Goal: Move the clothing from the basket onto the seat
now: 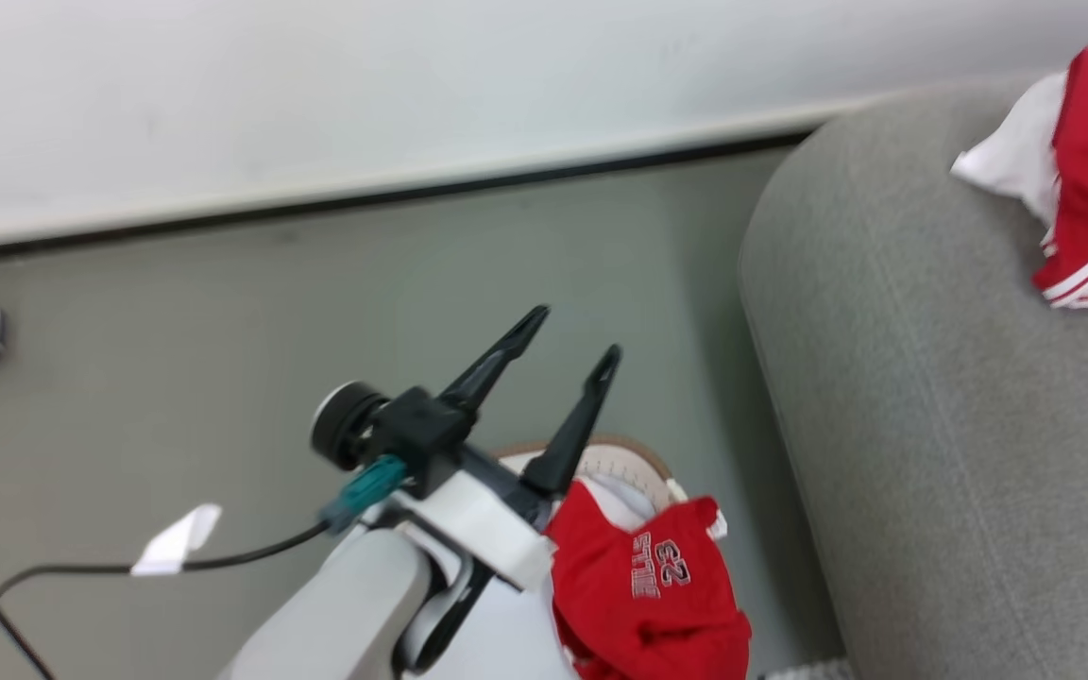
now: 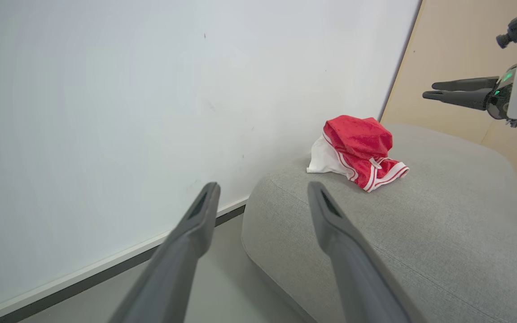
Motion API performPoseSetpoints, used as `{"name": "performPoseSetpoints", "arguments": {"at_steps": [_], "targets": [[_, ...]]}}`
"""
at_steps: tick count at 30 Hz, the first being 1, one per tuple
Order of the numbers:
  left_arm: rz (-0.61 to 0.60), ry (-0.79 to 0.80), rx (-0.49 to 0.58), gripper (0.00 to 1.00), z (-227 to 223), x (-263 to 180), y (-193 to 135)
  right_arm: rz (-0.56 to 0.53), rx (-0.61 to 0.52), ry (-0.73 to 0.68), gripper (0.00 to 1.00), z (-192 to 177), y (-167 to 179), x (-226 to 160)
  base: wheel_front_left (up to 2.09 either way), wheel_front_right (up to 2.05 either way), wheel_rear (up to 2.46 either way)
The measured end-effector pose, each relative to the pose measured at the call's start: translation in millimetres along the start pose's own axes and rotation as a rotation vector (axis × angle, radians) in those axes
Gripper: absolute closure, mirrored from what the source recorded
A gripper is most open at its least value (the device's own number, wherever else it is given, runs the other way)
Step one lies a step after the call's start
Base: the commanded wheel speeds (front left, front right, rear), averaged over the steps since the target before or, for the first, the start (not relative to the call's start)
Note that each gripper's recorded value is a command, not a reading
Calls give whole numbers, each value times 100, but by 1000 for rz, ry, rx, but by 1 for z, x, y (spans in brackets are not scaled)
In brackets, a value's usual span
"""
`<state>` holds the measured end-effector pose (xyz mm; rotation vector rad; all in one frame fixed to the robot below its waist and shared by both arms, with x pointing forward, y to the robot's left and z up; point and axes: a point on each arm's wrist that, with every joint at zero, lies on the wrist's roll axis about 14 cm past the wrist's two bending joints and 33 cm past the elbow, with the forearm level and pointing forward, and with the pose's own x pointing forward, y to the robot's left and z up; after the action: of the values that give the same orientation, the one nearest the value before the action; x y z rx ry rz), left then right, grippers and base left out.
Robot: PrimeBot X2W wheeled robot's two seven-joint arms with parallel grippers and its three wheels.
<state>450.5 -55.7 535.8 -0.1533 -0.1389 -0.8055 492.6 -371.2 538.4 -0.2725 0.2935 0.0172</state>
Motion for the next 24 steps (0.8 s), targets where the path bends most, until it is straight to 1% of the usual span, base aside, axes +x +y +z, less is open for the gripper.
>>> {"name": "performPoseSetpoints", "arguments": {"at_steps": [5, 10, 14, 16, 17, 18, 20, 24], "targets": [[82, -46, 40, 0, 32, -24, 10, 45, 8, -176, 0, 52, 13, -24, 0, 0, 0], [181, -84, 80, 0, 59, -55, 21, 109, 24, -341, 0, 101, 37, -47, 0, 0, 0], [259, -111, 111, 0, 76, -83, 30, 172, 71, -451, 0, 130, 62, -66, 0, 0, 0], [303, -131, 122, 0, 85, -96, 36, 192, 130, -545, 0, 155, 70, -77, 0, 0, 0], [324, -140, 124, 0, 89, -102, 39, 196, 141, -581, 0, 162, 72, -81, 0, 0, 0], [347, -144, 125, 0, 91, -108, 43, 203, 154, -604, 0, 164, 77, -84, 0, 0, 0], [394, -150, 127, 0, 93, -121, 51, 212, 230, -646, 0, 161, 87, -90, 0, 0, 0], [470, -160, 133, 0, 96, -141, 62, 216, 286, -650, 0, 128, 112, -100, 0, 0, 0]]}}
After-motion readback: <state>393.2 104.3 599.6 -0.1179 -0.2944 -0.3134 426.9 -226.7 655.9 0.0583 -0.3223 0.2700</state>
